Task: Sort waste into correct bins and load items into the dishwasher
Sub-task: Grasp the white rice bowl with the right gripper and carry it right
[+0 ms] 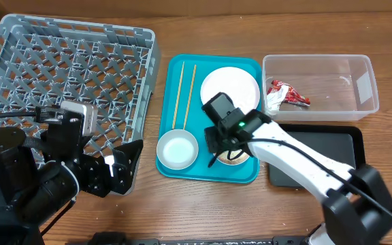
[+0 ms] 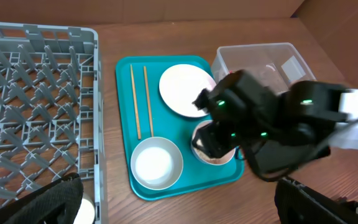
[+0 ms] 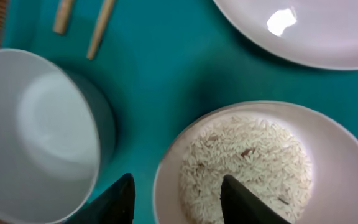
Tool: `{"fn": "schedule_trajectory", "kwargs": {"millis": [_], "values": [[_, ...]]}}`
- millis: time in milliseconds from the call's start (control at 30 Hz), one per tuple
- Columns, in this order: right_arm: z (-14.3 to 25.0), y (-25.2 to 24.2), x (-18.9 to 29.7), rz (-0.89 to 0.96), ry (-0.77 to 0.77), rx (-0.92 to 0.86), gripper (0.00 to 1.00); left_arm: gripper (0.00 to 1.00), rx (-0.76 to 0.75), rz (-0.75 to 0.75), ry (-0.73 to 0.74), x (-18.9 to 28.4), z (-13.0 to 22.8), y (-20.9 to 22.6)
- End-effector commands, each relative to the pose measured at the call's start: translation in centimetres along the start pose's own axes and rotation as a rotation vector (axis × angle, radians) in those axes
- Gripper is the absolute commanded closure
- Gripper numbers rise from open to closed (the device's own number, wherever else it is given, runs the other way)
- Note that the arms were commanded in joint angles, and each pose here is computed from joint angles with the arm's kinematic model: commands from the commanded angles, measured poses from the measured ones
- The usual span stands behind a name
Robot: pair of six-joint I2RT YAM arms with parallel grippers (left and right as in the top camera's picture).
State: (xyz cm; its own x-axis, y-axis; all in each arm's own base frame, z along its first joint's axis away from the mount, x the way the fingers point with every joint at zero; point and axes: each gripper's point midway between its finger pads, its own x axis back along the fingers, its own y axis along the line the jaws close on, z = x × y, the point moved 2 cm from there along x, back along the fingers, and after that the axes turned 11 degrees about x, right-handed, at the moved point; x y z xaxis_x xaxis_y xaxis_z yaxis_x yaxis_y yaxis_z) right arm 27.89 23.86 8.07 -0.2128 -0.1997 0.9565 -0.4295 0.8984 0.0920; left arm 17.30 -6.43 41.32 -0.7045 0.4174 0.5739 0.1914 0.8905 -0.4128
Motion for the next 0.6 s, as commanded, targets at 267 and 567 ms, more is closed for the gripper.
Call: {"fn": "schedule_trajectory", "kwargs": {"millis": [267,567], "values": [[0.96,0.21,-2.24,0.001,0.069,0.036,0.82,0.00,-0.031,0.018,-0.006,0.23,-0.17,-0.44],[1.56,0.02,-2.14,0.010,0.097,0.029,0.96,0.00,-0.031,0.018,-0.006,0.23,-0.17,-0.44]]}}
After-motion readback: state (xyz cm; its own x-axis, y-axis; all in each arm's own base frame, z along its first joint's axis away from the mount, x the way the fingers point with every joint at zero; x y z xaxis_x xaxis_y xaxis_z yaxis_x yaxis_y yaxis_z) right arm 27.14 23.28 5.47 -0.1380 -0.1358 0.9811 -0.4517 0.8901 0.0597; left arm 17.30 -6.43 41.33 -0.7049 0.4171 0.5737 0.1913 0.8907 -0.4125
